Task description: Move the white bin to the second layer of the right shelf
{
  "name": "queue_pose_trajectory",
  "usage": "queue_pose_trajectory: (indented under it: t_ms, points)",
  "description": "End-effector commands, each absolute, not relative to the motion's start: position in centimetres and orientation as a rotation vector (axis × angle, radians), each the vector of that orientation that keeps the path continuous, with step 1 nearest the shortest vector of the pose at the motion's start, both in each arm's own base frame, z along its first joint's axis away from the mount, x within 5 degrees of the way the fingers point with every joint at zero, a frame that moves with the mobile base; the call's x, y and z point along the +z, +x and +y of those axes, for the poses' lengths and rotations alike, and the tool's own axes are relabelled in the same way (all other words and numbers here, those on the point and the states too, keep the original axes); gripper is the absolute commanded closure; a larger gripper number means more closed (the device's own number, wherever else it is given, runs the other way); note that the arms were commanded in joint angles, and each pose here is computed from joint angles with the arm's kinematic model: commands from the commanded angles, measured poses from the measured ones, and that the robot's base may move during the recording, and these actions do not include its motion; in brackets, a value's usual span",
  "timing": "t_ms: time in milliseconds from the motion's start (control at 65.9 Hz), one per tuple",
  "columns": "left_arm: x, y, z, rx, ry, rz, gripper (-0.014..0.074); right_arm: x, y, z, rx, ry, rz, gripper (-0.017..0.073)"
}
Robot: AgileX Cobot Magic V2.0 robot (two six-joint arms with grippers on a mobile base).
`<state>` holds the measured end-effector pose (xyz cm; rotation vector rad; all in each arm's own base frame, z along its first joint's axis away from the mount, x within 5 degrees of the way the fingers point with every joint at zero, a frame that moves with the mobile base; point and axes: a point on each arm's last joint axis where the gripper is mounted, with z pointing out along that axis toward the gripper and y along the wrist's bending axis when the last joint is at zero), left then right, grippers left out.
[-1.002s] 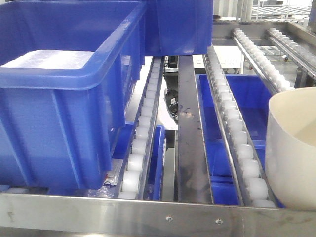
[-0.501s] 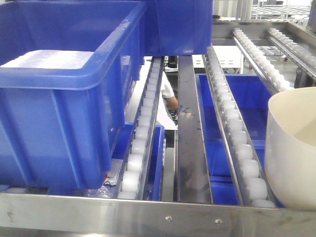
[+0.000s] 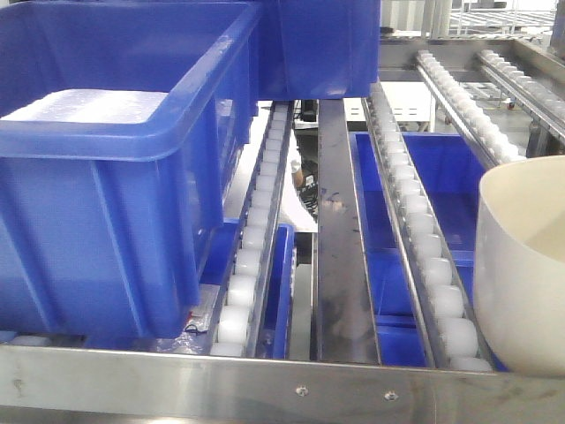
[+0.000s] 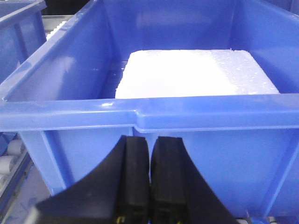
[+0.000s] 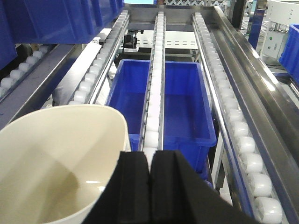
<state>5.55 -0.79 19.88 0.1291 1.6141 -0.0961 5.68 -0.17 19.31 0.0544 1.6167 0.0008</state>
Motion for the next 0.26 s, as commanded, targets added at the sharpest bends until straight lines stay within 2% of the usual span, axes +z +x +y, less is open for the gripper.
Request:
queue_pose_trajectory:
  t_ms: [0,243]
  points:
    - [19.51,5.60,-0.82,-0.105,0.123,1.549,0.0509,20.80,5.43,-0.20,-0.014,0.043,1.490,0.0511]
    - [19.51,5.60,-0.82,-0.105,0.123,1.549,0.0509,20.80,5.43,-0.20,-0.014,0.043,1.490,0.0511]
